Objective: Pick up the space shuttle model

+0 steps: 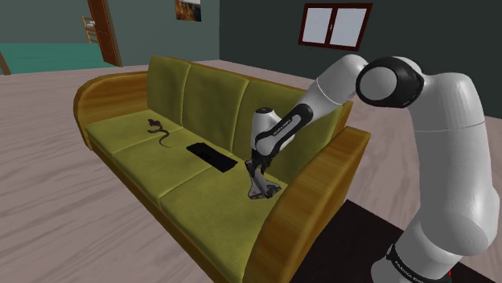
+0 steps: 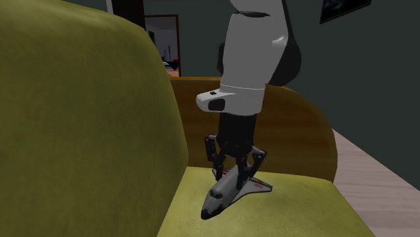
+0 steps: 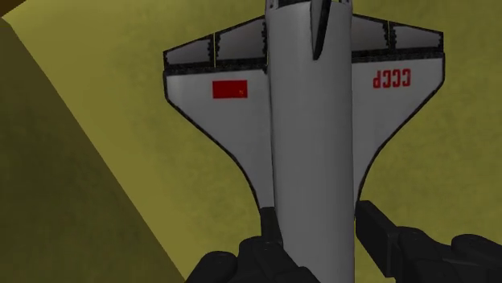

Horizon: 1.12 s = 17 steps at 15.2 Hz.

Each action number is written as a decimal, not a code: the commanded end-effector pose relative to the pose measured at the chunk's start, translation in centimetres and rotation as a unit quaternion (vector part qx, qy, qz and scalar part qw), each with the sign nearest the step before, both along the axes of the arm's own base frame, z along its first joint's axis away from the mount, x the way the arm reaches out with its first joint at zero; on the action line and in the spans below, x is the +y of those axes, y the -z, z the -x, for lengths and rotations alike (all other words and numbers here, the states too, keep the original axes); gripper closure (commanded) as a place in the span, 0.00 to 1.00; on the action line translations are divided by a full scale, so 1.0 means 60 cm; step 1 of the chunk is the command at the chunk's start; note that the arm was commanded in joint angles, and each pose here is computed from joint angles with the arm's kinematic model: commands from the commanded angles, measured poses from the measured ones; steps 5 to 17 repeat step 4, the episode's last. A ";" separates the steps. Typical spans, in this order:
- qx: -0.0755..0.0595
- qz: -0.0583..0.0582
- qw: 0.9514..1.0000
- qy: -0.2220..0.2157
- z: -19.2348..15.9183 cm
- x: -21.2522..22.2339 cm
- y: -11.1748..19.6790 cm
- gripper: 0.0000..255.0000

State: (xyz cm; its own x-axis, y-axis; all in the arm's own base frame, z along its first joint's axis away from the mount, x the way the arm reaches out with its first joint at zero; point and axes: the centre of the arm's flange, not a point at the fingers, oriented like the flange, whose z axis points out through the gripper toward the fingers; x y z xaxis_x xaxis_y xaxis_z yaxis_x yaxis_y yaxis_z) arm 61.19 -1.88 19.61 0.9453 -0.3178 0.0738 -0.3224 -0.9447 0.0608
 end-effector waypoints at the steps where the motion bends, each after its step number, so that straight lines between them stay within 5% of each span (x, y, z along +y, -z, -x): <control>1: 0.000 0.000 1.000 0.000 0.000 -0.001 -0.018 1.00; 17: 0.000 0.000 1.000 0.000 0.000 -0.001 -0.028 1.00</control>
